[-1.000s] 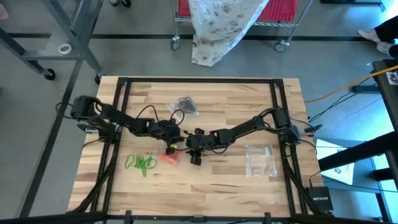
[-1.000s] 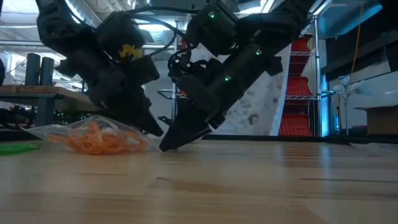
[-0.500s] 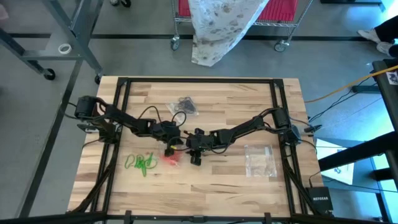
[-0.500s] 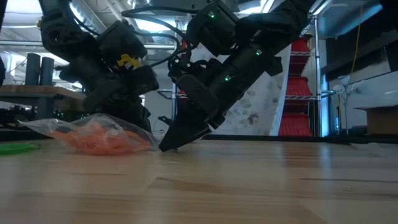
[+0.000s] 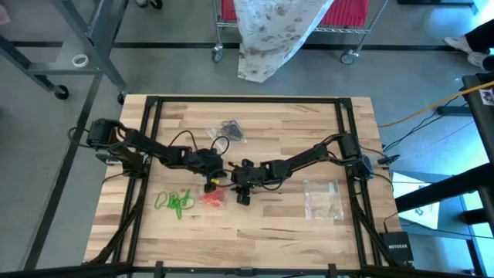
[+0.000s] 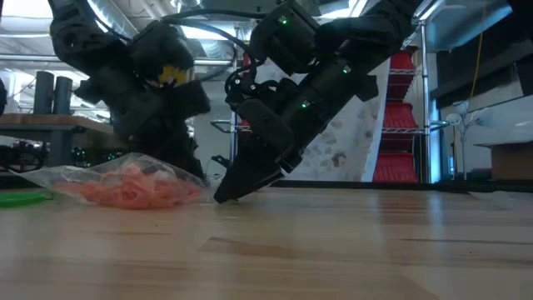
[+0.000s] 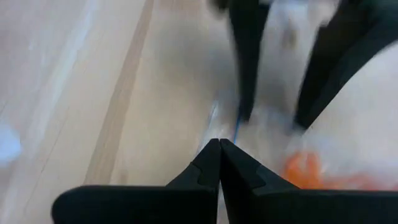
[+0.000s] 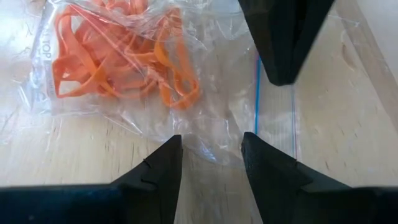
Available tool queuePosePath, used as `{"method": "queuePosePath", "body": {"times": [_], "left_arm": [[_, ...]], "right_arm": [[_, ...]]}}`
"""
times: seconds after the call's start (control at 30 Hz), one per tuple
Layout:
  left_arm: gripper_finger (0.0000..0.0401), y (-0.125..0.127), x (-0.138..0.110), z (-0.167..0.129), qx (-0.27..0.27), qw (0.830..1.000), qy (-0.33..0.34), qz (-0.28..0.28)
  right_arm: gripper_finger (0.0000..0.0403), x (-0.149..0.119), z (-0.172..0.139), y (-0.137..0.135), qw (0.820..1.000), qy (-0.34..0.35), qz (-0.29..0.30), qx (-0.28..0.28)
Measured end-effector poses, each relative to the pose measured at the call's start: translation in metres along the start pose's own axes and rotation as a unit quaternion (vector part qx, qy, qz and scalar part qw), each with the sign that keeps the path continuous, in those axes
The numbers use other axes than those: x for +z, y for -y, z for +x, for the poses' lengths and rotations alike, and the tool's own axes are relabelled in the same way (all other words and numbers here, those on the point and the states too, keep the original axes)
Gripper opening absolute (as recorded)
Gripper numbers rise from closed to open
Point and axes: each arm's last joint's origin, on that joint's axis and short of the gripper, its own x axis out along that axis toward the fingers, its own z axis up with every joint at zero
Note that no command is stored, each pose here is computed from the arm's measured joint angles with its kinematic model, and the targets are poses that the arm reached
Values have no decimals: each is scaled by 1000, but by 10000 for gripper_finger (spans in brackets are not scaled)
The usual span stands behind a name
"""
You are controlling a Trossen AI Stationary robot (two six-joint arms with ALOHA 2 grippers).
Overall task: Sort rubber bands
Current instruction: Close the transparent zip bag
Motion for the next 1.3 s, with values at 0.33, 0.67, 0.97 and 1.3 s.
{"method": "queuePosePath", "body": {"times": [0.33,0.67,0.97,1.3], "left_arm": [[1,6,2,1,-20,1000,14,12],[1,5,-2,3,-18,999,-5,27],[1,3,-7,2,8,999,-28,37],[1,3,-9,2,10,999,-36,33]], "right_arm": [[163,0,0,0,1000,-1,0,0],[163,0,0,0,1000,-1,1,0],[163,-1,0,0,1000,-1,1,0],[163,5,-12,-1,1000,-2,1,3]]}}
